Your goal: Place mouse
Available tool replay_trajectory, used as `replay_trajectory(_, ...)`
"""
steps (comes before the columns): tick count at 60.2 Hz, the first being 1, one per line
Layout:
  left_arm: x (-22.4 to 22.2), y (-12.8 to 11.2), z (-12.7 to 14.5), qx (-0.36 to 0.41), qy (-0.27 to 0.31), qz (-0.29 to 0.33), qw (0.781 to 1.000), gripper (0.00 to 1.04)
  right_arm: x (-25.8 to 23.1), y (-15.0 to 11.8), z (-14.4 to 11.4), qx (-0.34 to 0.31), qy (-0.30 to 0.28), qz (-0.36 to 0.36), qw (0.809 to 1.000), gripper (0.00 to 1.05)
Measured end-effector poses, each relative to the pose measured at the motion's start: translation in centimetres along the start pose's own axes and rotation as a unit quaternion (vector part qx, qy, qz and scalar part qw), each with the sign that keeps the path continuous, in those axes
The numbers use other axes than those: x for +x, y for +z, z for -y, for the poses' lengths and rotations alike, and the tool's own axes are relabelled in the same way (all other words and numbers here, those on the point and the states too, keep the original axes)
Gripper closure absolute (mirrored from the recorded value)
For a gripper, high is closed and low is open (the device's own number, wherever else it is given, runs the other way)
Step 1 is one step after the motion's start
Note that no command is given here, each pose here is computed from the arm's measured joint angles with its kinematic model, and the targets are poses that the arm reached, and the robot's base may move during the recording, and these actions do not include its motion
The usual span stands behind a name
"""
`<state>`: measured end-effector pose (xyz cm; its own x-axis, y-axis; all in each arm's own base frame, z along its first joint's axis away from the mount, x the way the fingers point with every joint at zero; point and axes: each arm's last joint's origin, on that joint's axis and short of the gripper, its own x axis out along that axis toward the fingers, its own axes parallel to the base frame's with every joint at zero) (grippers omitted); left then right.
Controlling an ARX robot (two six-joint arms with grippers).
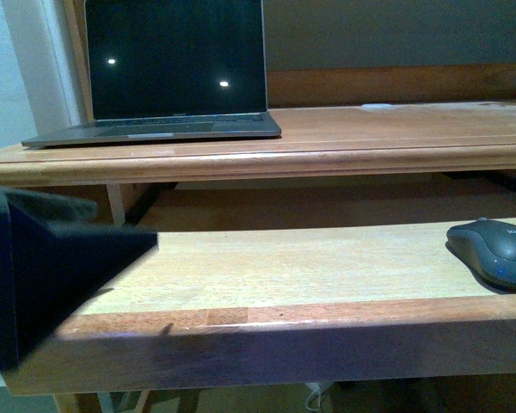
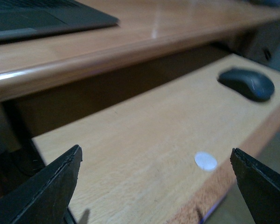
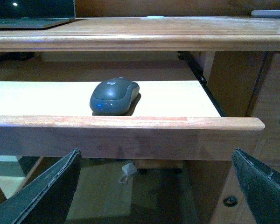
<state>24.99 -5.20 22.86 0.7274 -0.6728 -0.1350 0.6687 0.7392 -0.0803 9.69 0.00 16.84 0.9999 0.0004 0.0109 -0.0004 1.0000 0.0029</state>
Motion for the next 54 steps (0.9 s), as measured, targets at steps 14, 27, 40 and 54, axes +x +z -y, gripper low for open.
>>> replay_trajectory(14, -5.7, -1.3, 3.8, -0.112, 0.169, 0.013, 0.979, 0.08, 0.0, 0.0, 0.0, 0.0, 0.0, 0.0, 1.0, 0.07)
replay_trajectory(27, -11.3, -3.6, 6.2, -0.006, 0.356, 0.089, 0.93, 0.49, 0.0, -0.1, -0.1, 0.03, -0.004, -0.04, 0.999, 0.07)
replay_trajectory(40, -11.9, -5.3, 5.8, 0.005, 0.355, 0.079, 0.931, 0.84, 3.3, 6.2, -0.9, 0.059, -0.005, 0.014, 0.998, 0.07)
replay_trajectory(54, -12.9, -6.5, 5.1, 0.008, 0.359, 0.08, 0.93, 1.02, 9.7, 9.8, -5.4, 0.024, 0.052, -0.037, 0.998, 0.07)
